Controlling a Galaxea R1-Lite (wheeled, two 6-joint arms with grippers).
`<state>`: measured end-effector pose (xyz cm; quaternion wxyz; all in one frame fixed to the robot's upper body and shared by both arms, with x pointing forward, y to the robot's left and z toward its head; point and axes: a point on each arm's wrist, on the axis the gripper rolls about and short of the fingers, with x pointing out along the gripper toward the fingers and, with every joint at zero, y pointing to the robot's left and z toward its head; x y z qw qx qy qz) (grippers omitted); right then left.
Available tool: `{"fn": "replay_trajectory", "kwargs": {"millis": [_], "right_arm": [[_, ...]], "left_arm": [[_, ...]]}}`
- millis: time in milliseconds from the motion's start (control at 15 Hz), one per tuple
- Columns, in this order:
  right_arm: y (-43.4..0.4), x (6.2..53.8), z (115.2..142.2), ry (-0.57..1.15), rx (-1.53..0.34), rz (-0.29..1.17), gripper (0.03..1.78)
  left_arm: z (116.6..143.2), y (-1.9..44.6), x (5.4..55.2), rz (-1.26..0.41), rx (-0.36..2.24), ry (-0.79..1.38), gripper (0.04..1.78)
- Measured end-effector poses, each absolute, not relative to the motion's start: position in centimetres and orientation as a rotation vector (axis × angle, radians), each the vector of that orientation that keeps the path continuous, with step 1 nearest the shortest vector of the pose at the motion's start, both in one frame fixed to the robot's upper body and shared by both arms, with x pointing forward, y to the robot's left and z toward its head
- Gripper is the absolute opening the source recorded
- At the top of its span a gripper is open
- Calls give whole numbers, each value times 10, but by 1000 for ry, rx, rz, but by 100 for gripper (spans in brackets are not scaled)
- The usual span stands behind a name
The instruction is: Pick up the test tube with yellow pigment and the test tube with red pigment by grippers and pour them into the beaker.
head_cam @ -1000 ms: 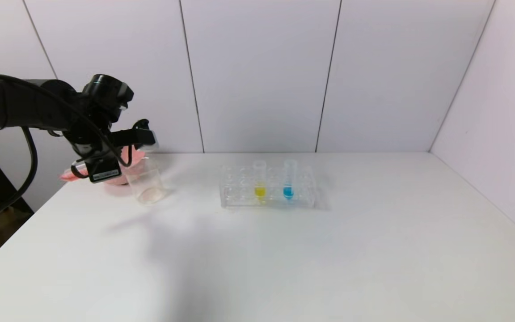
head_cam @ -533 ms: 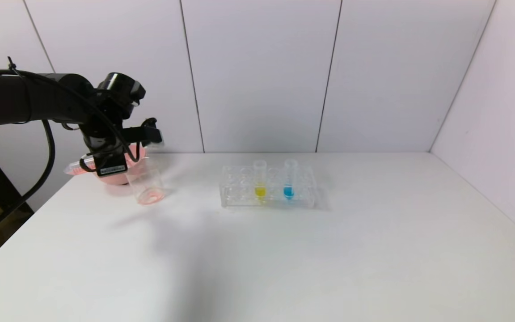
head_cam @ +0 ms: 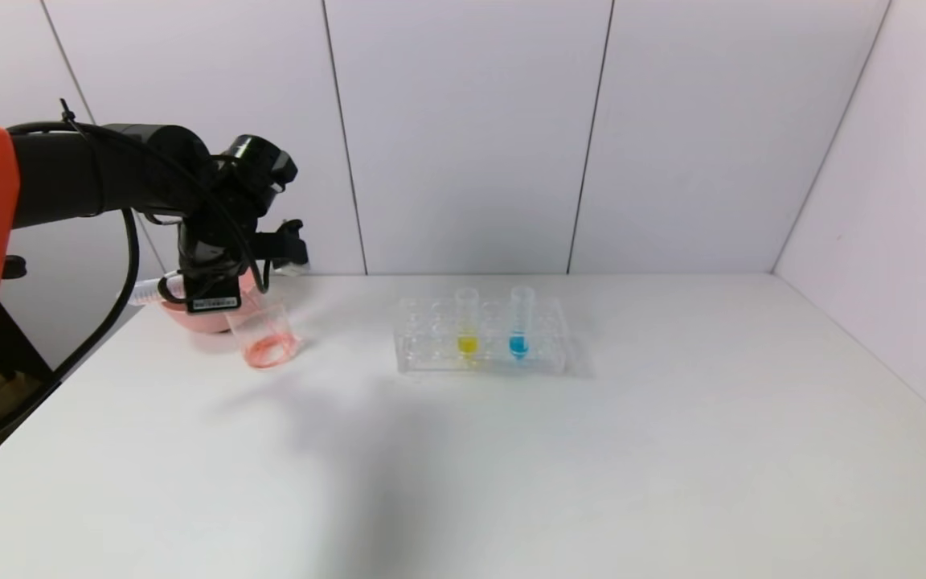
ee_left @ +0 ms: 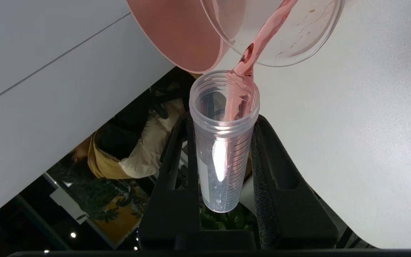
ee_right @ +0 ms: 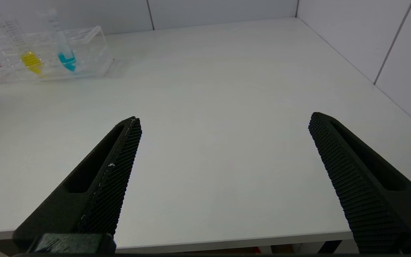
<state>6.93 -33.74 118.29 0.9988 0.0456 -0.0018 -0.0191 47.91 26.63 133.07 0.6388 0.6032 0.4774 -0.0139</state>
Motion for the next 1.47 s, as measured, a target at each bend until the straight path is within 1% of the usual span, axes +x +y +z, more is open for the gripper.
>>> {"fn": "replay_trajectory", "kwargs": {"millis": [133, 400, 800, 1000, 1200, 1467], "right_arm": [[-337, 69, 1183, -4, 92, -38, 171], [-337, 69, 1183, -4, 92, -38, 171], [-337, 69, 1183, -4, 92, -38, 171], [-337, 69, 1183, -4, 92, -38, 171], [-337, 69, 1183, -4, 92, -38, 171], [-337, 69, 1183, -4, 92, -38, 171]], "left_arm": [[1331, 260, 478, 8, 1416, 1107, 44], [1326, 251, 479, 23, 1454, 1122, 44], [1325, 251, 479, 28, 1453, 1127, 44], [1329, 253, 477, 36, 1425, 1114, 44], [1345, 262, 471, 31, 1264, 1038, 44], [1370, 279, 464, 69, 855, 875, 44]]}}
